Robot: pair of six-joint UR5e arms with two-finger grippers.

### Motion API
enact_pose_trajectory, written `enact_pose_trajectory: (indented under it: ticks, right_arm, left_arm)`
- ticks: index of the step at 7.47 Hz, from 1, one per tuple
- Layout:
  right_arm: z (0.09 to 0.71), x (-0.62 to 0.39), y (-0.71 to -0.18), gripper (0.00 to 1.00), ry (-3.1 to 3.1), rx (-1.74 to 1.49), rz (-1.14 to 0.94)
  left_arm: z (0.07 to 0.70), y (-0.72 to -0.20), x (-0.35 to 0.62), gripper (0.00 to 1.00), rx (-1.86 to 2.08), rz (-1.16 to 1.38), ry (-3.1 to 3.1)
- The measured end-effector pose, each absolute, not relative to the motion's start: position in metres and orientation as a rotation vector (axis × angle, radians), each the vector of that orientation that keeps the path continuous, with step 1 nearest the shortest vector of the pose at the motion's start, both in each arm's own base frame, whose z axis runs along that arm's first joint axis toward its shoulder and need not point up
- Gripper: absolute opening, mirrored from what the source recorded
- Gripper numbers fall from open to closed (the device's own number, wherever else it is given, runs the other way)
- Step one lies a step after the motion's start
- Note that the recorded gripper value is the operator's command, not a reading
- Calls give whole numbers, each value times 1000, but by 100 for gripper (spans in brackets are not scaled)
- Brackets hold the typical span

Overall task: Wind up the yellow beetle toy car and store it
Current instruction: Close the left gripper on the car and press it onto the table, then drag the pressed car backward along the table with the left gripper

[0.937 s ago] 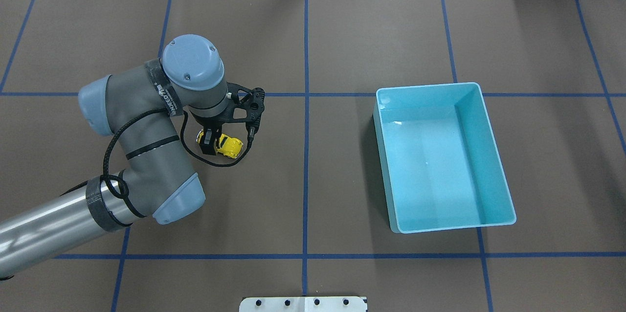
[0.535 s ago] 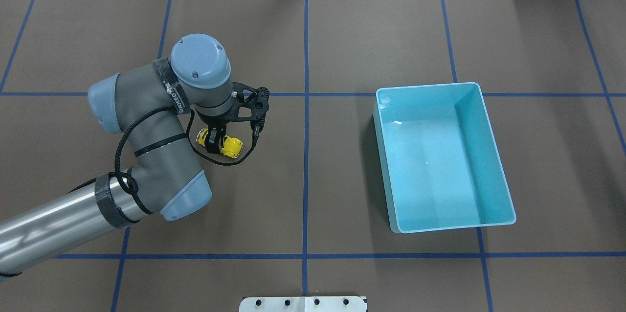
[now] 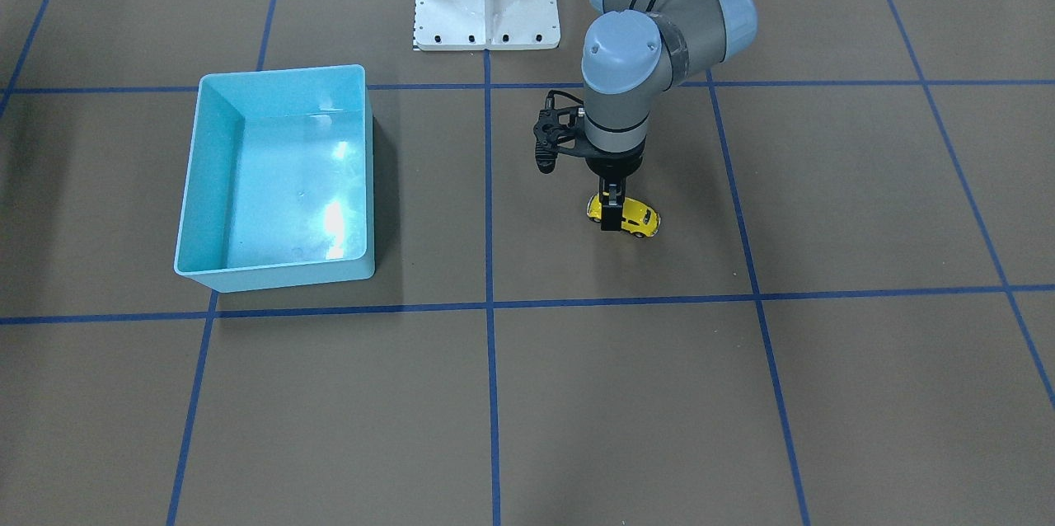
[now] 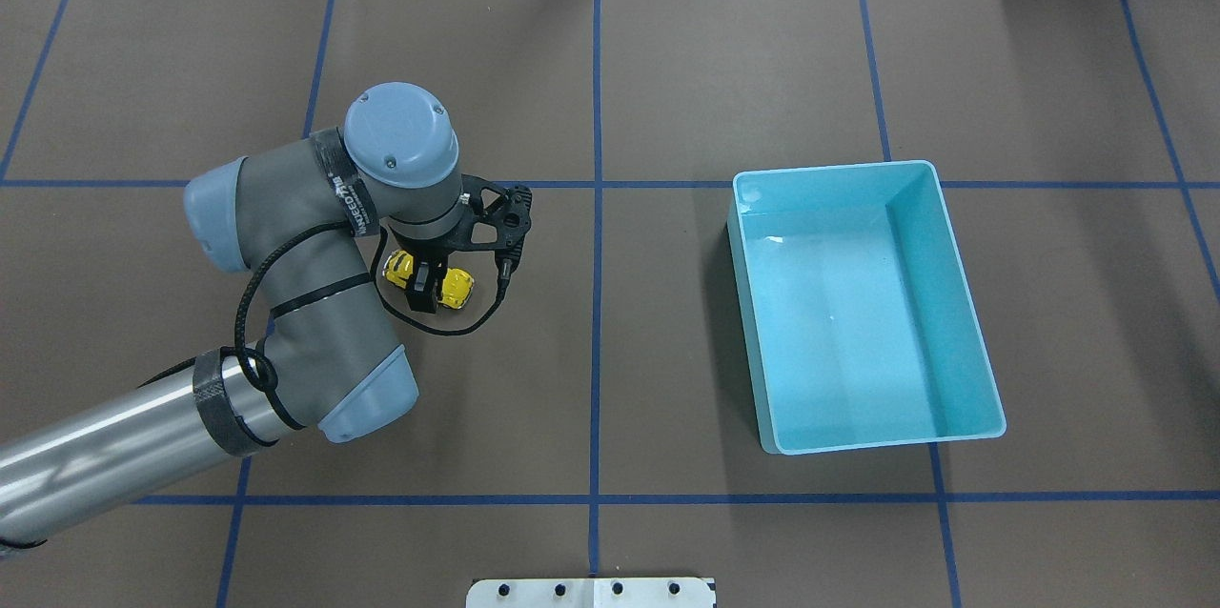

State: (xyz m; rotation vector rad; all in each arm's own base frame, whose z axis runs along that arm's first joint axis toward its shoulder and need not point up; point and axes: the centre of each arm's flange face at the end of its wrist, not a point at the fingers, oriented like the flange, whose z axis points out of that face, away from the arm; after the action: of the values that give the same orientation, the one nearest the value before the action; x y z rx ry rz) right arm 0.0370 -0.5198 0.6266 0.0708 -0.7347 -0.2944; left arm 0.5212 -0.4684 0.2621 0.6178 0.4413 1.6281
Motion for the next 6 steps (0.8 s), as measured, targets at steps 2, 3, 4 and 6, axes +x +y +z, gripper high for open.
enact_pose_trajectory:
  ticks: [2, 3, 4, 6]
  right_arm:
    - [626, 37, -520, 100, -737, 72, -295]
    - [627, 37, -519, 100, -737, 69, -294]
    - [627, 37, -519, 100, -738, 69, -293]
    - [626, 37, -519, 100, -739, 71, -293]
  left_arm:
    - [266, -462, 527, 100, 620, 1669, 435]
    - [267, -458, 532, 100, 617, 1682, 435]
    - [270, -455, 536, 100, 610, 1690, 436]
    - [277, -452, 547, 100, 606, 1702, 439]
